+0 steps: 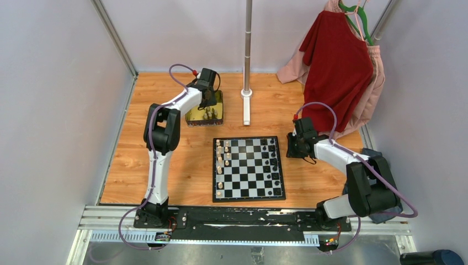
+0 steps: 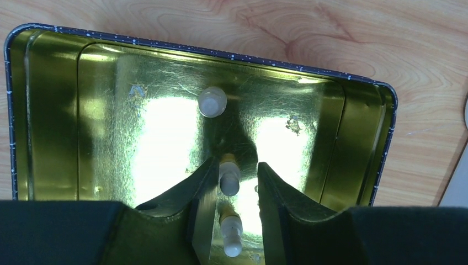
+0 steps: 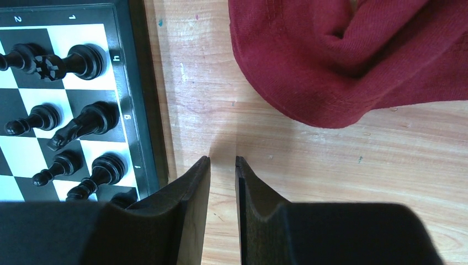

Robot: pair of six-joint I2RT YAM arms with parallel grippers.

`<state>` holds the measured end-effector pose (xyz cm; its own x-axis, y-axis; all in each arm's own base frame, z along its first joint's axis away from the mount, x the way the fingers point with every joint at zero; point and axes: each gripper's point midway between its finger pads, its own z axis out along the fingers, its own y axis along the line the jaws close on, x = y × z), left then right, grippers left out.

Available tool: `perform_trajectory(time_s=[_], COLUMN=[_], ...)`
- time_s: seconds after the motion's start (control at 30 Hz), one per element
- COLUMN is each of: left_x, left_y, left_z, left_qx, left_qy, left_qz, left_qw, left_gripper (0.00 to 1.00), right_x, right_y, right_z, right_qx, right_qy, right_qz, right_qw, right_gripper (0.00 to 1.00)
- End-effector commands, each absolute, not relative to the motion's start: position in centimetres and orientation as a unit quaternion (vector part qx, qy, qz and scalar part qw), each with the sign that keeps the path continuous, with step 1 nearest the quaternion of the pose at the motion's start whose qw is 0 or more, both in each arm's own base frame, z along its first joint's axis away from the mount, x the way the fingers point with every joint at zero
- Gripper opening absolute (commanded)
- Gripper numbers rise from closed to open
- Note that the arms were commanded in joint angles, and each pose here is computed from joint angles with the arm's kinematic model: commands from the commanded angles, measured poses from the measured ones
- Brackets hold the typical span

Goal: Set up the chess pieces on the board
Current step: Pick up the chess piece from the storage box.

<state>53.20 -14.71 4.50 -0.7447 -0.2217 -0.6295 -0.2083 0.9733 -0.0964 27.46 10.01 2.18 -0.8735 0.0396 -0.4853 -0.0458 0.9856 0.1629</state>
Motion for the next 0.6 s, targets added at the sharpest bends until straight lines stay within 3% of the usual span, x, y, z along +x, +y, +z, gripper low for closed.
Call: perform_trajectory(time_s=[0.0,0.23,0.57], left_x=[53.3,53.2,53.4], left_y=[-14.2,-14.1,-13.7], left_z=[3.3,3.4,5.9], left_qx=[-0.111,-0.110,-0.106], left_qy=[0.937,0.936,0.928], left_qz=[-0.001,0.003,0.006], left_qw=[0.332,0.333,0.357], left_gripper=[0.36,0.15,0.00], right_x=[26.5,26.5,26.5], right_y=[9.6,9.5,9.4], right_z=[1.1,1.2,1.2], right_qx=[-0.002,-0.001,-0.002], right_qy=[0.972,0.972,0.972], right_qz=[0.070,0.067,0.064], right_qw=[0.226,0.225,0.226], right_gripper=[0.28,0.28,0.28])
